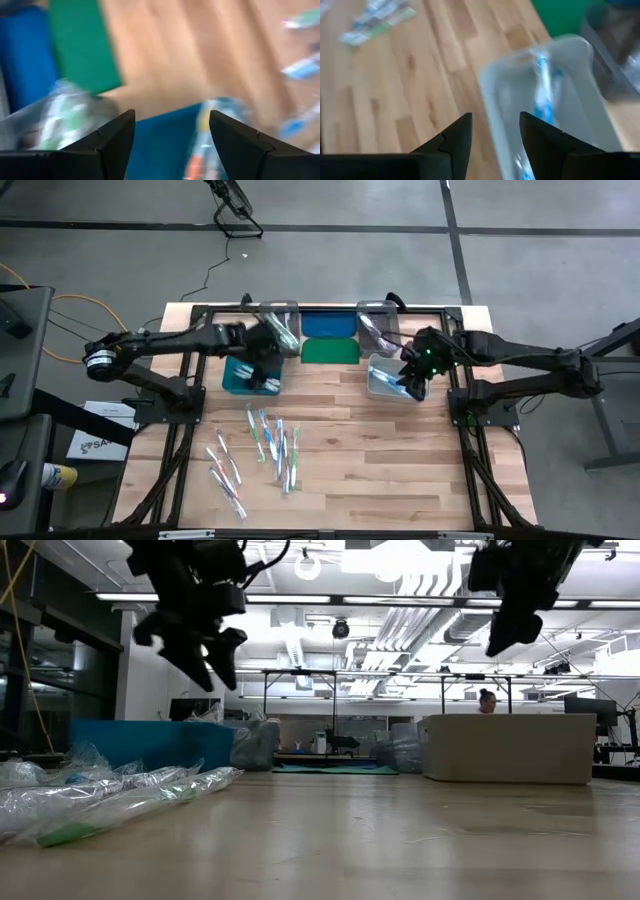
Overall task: Pick & Place Toothbrushes
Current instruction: Put the green toothbrush into the left black bin
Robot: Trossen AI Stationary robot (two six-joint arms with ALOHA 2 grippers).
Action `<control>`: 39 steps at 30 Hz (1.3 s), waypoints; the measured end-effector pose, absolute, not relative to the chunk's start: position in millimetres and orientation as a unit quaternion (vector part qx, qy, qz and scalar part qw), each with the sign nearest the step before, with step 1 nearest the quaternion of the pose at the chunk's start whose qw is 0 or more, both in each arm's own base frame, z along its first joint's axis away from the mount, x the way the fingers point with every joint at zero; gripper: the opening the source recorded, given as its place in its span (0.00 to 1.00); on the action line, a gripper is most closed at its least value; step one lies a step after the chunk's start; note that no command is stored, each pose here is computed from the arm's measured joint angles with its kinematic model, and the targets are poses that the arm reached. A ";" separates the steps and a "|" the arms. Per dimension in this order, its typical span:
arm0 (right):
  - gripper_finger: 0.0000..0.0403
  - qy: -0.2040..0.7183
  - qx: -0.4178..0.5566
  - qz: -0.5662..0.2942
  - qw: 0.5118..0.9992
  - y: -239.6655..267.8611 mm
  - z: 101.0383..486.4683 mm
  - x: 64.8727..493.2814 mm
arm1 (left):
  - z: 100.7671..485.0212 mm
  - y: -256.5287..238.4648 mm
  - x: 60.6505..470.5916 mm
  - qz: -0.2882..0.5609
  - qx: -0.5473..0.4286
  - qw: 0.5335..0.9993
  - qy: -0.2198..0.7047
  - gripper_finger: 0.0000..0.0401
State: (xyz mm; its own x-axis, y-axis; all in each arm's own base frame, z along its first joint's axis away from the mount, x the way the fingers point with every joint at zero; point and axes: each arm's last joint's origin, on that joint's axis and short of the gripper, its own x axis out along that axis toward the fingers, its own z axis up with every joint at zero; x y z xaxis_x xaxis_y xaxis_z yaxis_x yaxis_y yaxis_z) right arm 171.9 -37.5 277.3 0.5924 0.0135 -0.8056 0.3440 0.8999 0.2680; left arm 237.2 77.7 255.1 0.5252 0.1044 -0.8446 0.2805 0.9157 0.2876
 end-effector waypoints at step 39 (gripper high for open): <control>0.37 0.326 0.189 0.035 0.926 94.6 294.4 172.3 | 165.5 -67.9 202.5 -0.308 0.375 0.721 0.495 0.47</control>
